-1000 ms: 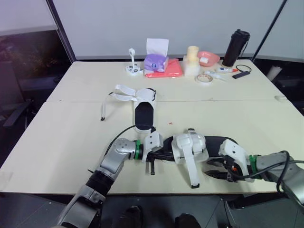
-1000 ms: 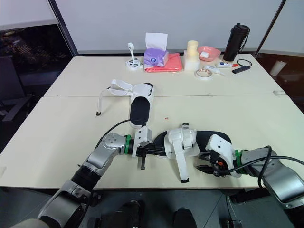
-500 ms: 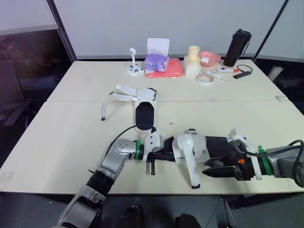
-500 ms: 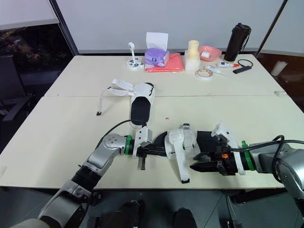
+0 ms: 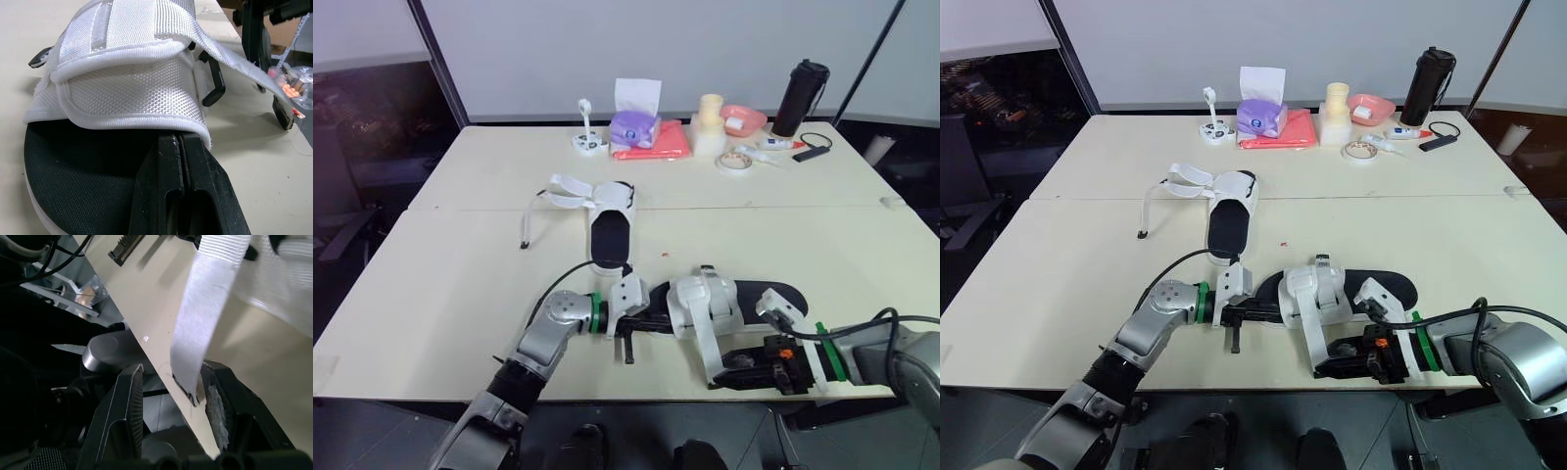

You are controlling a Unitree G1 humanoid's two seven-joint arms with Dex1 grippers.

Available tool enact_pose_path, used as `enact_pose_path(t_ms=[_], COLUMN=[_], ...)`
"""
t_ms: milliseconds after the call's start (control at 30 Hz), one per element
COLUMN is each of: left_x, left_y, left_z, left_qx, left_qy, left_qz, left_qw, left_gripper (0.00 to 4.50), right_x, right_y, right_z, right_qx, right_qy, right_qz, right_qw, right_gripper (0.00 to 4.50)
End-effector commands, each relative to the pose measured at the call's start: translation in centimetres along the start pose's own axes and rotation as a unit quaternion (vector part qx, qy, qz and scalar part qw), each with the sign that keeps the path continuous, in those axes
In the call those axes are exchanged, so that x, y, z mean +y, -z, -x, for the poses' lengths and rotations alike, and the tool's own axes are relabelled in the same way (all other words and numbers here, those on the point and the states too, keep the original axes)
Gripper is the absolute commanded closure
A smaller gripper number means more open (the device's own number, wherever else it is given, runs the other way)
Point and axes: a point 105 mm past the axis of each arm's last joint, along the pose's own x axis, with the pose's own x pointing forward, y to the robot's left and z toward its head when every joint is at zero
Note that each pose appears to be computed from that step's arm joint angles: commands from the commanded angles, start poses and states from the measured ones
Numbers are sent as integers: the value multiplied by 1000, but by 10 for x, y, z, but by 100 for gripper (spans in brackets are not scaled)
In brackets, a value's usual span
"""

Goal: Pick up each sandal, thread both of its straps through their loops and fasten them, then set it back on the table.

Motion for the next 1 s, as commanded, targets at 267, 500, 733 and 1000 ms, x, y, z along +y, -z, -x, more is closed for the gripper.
enact_pose_path(t_ms=[267, 500, 733, 1000], left_x=[-13, -12, -11, -9], left_y=[14, 14, 14, 15], left_z=[-2, -2, -2, -4], left_qx=[23, 22, 23, 24], left_qy=[15, 12, 10, 12], left_qz=[24, 24, 23, 22], left_qw=[999, 999, 999, 999], left_gripper=[450, 450, 450, 450], right_x=[-1, -2, -1, 9], right_y=[-15, -17, -25, -88], right_z=[-12, -19, -15, 0], right_qx=[-21, -25, -35, -71], right_qy=[-10, -13, -13, -31], right_qz=[11, 7, 16, 68], right_qw=[1000, 1000, 999, 995], right_gripper=[257, 280, 449, 449])
